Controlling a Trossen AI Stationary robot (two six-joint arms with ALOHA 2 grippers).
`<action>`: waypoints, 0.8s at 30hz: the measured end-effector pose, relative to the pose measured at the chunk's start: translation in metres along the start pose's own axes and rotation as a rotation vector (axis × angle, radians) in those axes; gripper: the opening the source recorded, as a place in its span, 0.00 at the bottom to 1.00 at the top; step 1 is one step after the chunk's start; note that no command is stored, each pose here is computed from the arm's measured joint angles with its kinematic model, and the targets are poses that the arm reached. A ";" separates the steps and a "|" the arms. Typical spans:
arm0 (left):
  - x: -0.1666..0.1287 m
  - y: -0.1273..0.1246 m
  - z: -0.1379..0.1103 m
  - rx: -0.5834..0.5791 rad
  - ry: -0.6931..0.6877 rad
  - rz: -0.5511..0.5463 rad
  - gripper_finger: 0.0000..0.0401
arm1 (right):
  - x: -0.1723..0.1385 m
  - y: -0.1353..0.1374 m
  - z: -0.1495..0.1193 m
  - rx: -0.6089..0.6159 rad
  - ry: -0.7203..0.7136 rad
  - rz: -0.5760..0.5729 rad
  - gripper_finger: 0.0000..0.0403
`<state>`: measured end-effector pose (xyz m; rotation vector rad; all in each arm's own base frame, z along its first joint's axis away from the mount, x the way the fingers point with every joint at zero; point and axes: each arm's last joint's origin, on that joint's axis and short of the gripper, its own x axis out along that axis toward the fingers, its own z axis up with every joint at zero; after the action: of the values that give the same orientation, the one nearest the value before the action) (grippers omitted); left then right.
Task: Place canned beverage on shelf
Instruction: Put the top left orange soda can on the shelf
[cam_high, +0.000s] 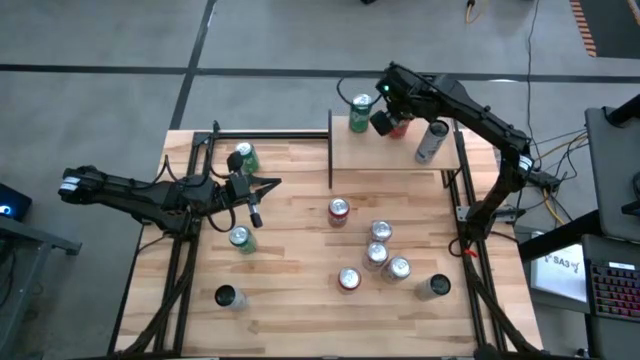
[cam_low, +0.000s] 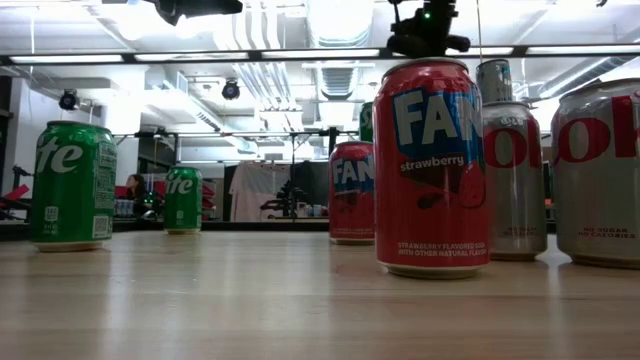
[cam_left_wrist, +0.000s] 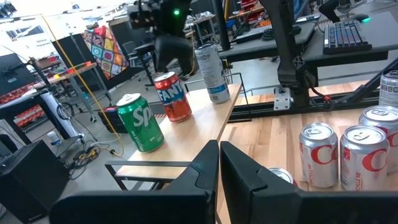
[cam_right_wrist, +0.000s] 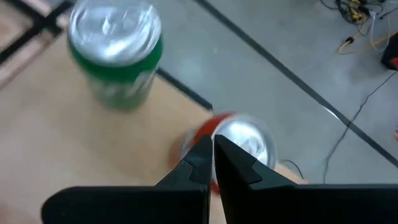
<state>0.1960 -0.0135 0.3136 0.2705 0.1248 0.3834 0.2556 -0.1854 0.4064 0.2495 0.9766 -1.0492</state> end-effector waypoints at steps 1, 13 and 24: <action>0.000 0.000 0.000 0.000 0.000 0.000 0.00 | 0.001 -0.001 0.002 0.015 -0.016 0.000 0.02; 0.000 0.000 -0.001 0.013 0.008 -0.002 0.00 | 0.028 -0.008 0.010 0.073 0.020 -0.035 0.02; 0.000 0.000 -0.001 0.012 0.008 -0.002 0.00 | 0.029 -0.007 0.007 0.089 0.048 -0.041 0.02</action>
<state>0.1958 -0.0135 0.3128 0.2811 0.1351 0.3818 0.2578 -0.2111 0.3899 0.3300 0.9828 -1.1304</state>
